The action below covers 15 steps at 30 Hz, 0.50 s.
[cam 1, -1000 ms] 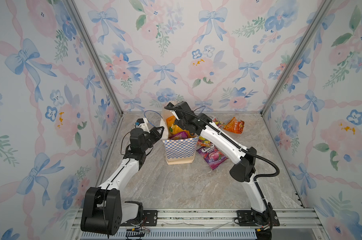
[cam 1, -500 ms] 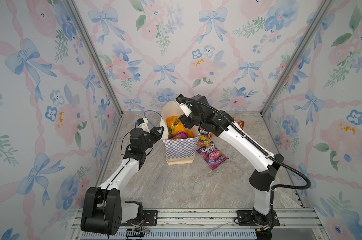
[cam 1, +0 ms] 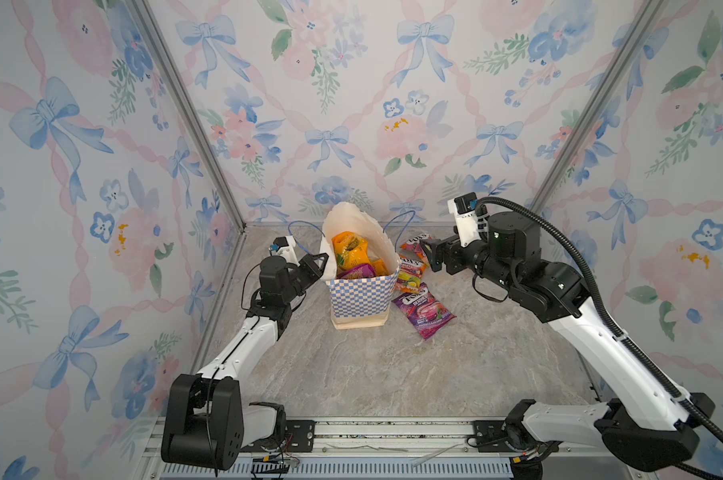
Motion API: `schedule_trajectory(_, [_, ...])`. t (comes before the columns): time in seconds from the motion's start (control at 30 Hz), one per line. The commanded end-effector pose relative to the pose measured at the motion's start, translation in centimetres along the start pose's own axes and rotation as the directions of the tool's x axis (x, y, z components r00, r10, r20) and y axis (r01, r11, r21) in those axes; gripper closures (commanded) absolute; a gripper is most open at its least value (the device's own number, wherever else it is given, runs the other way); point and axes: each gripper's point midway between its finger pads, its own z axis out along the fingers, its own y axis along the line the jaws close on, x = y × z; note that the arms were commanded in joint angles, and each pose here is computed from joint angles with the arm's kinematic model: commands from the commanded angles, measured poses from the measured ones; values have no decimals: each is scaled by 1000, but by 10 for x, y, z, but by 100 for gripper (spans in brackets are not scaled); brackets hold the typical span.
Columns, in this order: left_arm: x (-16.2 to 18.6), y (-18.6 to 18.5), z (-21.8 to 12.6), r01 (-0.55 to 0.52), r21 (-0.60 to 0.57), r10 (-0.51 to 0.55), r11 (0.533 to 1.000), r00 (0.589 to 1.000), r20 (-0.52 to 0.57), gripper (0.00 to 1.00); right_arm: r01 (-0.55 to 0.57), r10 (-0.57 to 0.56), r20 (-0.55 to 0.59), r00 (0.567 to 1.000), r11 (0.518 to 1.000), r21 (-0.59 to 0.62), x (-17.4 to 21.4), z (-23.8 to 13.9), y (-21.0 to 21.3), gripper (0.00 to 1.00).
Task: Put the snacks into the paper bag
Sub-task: 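Raise the right gripper out of the paper bag and swing it back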
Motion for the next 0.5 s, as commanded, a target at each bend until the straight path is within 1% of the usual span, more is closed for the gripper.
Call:
schedule_trajectory(0.0, [-9,-15,2,-12,45,13,999,1000,-2,100,-114,114,0,993,993,-12,14,-5,-2,5])
schedule_trajectory(0.07, [-9,-15,4,-17,48,17,999,1000,-7,100,-142,142,-6,990,990,-8,25,-9,-4,5])
schedule_trajectory(0.23, [-7,-15,7,-15,56,16,998,1000,-26,100,-187,190,-38,981,981,56,50,-13,-17,5])
schedule_trajectory(0.47, [-3,-14,6,-13,64,15,998,999,-41,100,-227,232,-82,969,971,74,71,0,-14,4])
